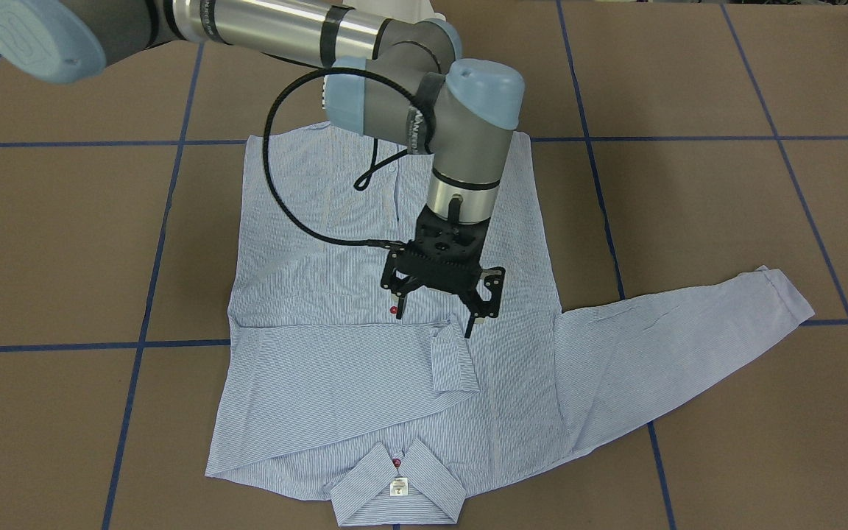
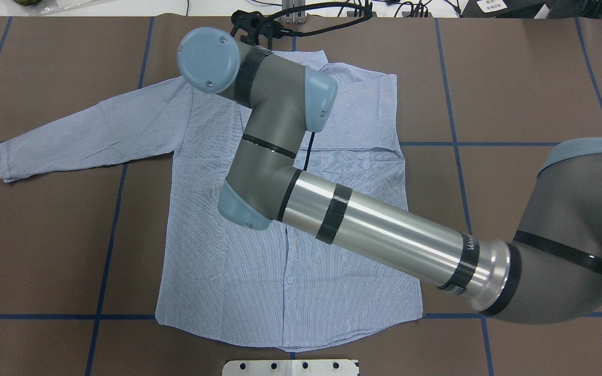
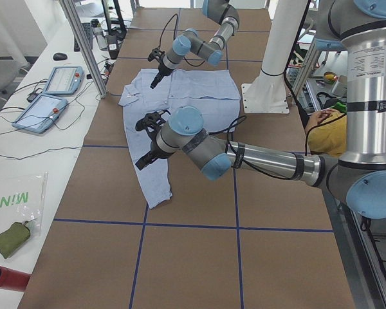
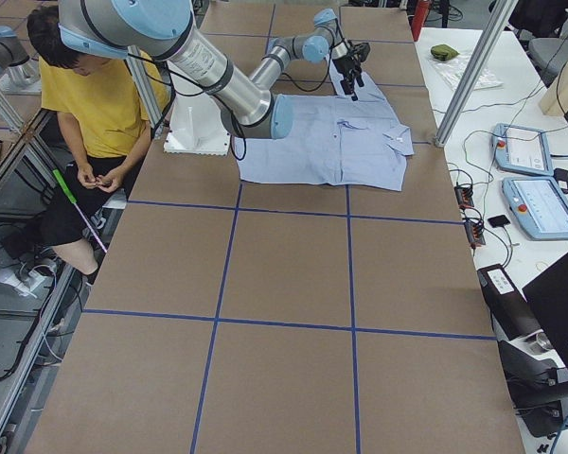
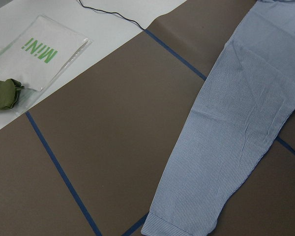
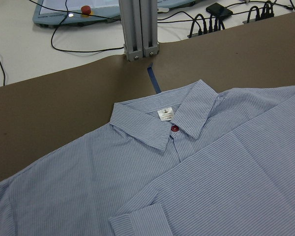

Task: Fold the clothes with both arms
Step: 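Carry the grasped sleeve with the right gripper across the shirt toward the collar, then release the sleeve and raise the right gripper away from the shirt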

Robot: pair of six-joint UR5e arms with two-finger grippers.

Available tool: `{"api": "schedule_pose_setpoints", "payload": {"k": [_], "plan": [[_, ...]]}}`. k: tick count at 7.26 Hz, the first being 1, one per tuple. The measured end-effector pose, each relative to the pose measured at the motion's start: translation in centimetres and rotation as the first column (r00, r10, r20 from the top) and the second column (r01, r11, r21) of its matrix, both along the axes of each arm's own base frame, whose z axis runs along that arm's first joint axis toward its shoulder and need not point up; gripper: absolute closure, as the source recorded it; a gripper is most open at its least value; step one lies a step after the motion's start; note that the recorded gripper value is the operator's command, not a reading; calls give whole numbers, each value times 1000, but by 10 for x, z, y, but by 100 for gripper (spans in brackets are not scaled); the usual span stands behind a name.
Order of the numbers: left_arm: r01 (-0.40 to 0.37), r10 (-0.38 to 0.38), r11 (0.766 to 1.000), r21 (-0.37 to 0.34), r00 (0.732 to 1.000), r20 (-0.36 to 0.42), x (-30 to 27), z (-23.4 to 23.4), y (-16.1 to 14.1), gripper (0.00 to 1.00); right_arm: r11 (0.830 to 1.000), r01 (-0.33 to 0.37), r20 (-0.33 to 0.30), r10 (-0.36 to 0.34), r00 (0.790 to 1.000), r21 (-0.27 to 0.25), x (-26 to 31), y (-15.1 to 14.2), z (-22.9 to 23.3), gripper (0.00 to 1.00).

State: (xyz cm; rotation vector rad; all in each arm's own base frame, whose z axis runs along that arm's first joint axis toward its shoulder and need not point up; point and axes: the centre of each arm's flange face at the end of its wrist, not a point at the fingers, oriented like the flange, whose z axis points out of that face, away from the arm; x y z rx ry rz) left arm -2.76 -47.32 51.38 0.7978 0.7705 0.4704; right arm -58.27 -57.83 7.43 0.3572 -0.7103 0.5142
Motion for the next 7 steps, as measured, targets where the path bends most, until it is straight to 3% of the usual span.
{"api": "schedule_pose_setpoints", "payload": {"k": [1, 3, 5, 7], "plan": [[6, -7, 1000, -26, 1000, -22, 11, 20, -3, 0, 999, 49, 16, -49, 999, 5, 47, -12, 25, 0], [88, -99, 990, -114, 991, -90, 59, 68, -2, 0, 985, 166, 25, -167, 986, 44, 166, -29, 86, 0], [193, -225, 959, -207, 964, -144, 116, 120, 8, 0, 950, 295, 0, -296, 955, 102, 288, -35, 147, 0], [239, -320, 909, -342, 925, -205, 145, 157, 23, 0, 904, 402, -30, -403, 915, 146, 393, -28, 208, 0]]}}
